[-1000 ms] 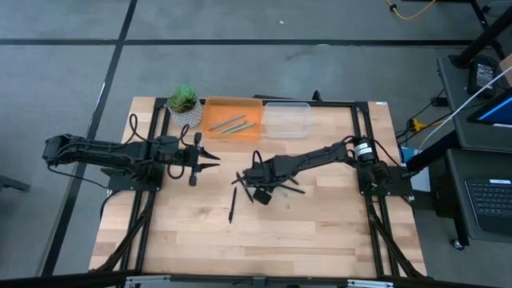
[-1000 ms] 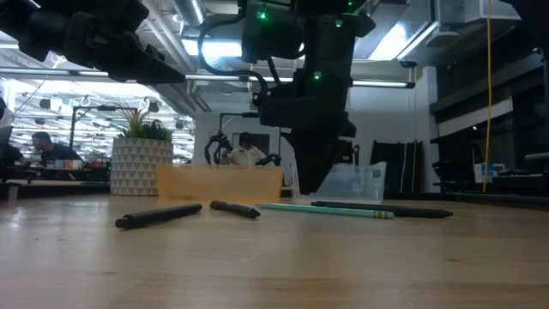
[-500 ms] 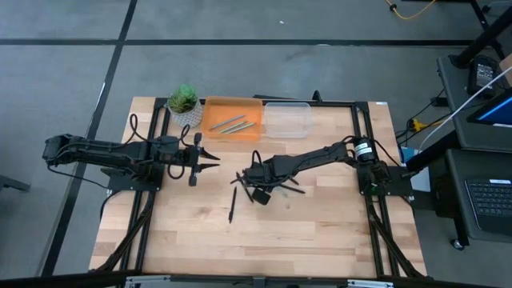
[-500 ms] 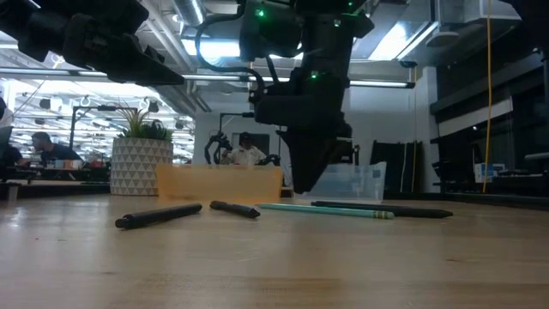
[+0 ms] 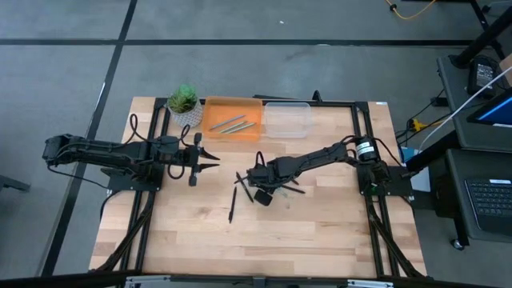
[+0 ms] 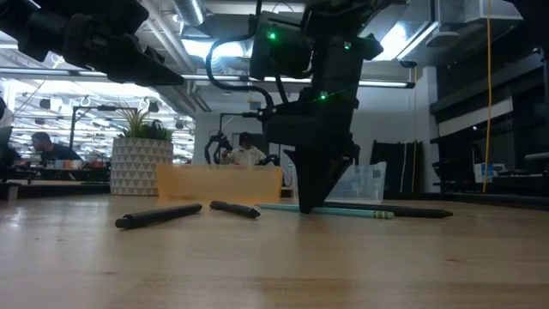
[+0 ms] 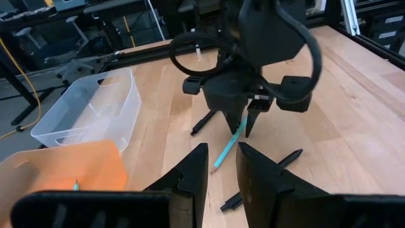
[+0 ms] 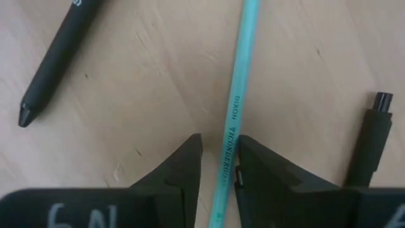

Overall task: Sort pens & pencils
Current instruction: Put the light blue pencil into the orange bin

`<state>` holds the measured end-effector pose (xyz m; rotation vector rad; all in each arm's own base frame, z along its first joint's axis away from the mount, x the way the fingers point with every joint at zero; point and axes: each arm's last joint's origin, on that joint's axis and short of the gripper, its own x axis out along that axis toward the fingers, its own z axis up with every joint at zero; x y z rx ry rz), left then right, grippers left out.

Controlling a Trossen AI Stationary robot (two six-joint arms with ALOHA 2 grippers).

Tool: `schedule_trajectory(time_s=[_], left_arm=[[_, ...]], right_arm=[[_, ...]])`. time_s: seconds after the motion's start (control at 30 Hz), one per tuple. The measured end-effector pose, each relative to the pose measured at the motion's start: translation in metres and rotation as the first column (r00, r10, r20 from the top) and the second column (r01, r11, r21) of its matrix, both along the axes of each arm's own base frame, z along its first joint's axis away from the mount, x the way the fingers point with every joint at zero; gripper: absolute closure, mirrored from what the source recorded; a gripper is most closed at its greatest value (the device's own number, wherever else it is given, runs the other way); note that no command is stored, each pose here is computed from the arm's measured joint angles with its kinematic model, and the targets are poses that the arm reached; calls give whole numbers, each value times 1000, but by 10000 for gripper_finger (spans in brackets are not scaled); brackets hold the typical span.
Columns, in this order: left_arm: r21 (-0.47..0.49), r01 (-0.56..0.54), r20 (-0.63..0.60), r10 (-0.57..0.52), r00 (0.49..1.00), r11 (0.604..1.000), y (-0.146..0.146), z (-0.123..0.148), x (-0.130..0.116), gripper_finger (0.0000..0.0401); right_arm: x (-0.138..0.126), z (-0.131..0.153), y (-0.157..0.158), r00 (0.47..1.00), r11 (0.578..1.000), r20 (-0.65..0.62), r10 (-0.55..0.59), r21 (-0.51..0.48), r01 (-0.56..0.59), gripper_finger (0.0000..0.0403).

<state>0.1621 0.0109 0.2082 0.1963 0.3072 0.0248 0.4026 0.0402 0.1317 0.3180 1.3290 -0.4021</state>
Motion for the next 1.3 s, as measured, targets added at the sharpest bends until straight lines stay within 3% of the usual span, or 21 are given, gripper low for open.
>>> schedule_trajectory(time_s=[0.67, 1.1, 1.3], left_arm=[[-3, -1, -11, 1, 1000, 1000, 0, -1, 0, 325], [-2, 0, -10, 0, 1000, 1000, 0, -1, 0, 325], [-2, 0, -10, 0, 1000, 1000, 0, -1, 0, 325]], right_arm=[[-2, -3, 4, 1000, 999, -22, 23, 25, -23, 295], [-1, -4, 5, 999, 999, -16, 49, 24, -49, 367], [-1, -4, 5, 999, 999, -15, 48, 14, -47, 372]])
